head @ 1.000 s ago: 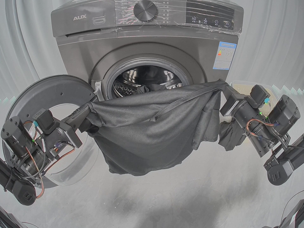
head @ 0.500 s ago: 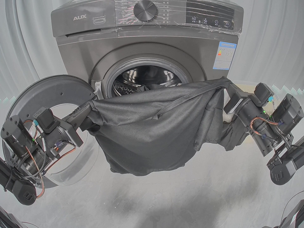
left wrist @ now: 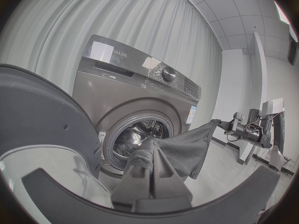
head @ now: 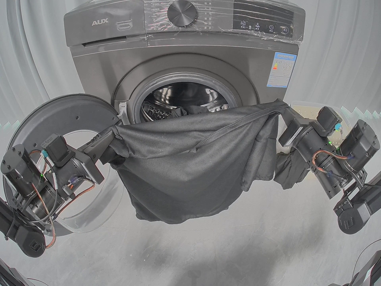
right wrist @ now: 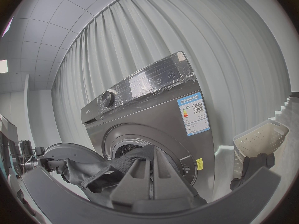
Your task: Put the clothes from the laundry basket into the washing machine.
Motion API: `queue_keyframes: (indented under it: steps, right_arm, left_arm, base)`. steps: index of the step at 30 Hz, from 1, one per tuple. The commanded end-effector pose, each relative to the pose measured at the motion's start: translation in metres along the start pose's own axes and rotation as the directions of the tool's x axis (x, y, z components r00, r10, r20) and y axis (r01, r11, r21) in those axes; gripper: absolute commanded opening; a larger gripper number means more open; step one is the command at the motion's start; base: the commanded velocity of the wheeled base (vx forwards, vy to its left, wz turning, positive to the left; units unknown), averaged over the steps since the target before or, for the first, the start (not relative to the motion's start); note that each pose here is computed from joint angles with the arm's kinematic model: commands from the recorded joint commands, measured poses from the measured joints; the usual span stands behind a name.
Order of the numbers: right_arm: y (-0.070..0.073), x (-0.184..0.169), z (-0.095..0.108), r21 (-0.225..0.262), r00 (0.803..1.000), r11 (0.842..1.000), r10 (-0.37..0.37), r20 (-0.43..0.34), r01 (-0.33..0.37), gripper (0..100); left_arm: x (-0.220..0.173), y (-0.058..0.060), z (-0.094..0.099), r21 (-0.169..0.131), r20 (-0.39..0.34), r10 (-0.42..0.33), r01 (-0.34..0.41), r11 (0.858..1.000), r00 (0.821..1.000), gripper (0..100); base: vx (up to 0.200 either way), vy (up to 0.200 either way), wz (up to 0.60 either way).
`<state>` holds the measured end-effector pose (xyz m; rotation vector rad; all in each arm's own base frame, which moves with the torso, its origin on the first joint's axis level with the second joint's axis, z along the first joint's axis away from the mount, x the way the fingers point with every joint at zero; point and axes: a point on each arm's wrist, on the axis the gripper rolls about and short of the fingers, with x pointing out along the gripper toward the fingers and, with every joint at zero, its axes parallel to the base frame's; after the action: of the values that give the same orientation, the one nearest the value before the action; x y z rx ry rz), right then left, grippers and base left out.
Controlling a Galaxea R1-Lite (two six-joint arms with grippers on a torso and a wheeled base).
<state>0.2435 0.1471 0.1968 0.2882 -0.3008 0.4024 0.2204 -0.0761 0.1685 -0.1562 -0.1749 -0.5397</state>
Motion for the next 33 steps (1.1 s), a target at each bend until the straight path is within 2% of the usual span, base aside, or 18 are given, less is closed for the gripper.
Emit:
queue_keyframes:
  steps: [1, 14, 22, 25, 27, 28, 30, 31, 33]
  right_arm:
    - [-0.001, -0.001, -0.003, -0.002, 1.000, 1.000, -0.001, -0.014, 0.001, 0]
    - [0.004, -0.005, -0.012, 0.005, 0.999, 1.000, 0.015, -0.047, -0.015, 0]
    - [0.011, -0.007, -0.026, 0.020, 0.994, 0.999, 0.038, -0.100, -0.036, 0]
    - [0.010, -0.011, -0.035, 0.027, 0.989, 0.999, 0.037, -0.141, -0.033, 0]
    - [0.008, -0.013, -0.044, 0.021, 0.984, 0.999, 0.029, -0.175, -0.026, 0]
    - [0.007, -0.015, -0.047, 0.019, 0.982, 1.000, 0.027, -0.188, -0.024, 100]
    - [0.007, -0.018, -0.052, 0.015, 0.977, 1.000, 0.025, -0.213, -0.022, 100]
    - [0.006, -0.022, -0.061, 0.008, 0.967, 1.000, 0.023, -0.252, -0.022, 100]
    - [0.006, -0.032, -0.076, -0.002, 0.945, 1.000, 0.027, -0.325, -0.029, 100]
  left_arm:
    - [0.000, 0.000, 0.000, -0.001, -0.001, -0.001, 0.001, 1.000, 1.000, 0]
    - [0.000, 0.000, 0.000, -0.001, 0.001, -0.001, 0.001, 1.000, 1.000, 0]
    - [0.000, 0.000, -0.001, 0.000, -0.002, -0.001, 0.001, 1.000, 1.000, 0]
    - [0.001, -0.003, 0.000, -0.002, 0.000, -0.013, 0.013, 1.000, 1.000, 0]
    - [0.003, -0.012, -0.001, -0.009, -0.002, -0.049, 0.049, 0.999, 0.999, 0]
    - [0.005, -0.017, -0.002, -0.013, -0.003, -0.069, 0.069, 0.998, 0.998, 0]
    - [0.006, -0.025, -0.003, -0.016, -0.002, -0.097, 0.097, 0.995, 0.995, 0]
    - [0.010, -0.032, -0.001, -0.023, 0.010, -0.123, 0.123, 0.992, 0.992, 0]
    - [0.016, -0.037, 0.002, -0.027, 0.032, -0.135, 0.136, 0.990, 0.990, 0]
  base:
    - [0.000, 0.000, 0.00]
    - [0.000, 0.000, 0.00]
    - [0.000, 0.000, 0.00]
    - [0.000, 0.000, 0.00]
    - [0.000, 0.000, 0.00]
    - [0.000, 0.000, 0.00]
    - [0.000, 0.000, 0.00]
    - [0.000, 0.000, 0.00]
    - [0.000, 0.000, 0.00]
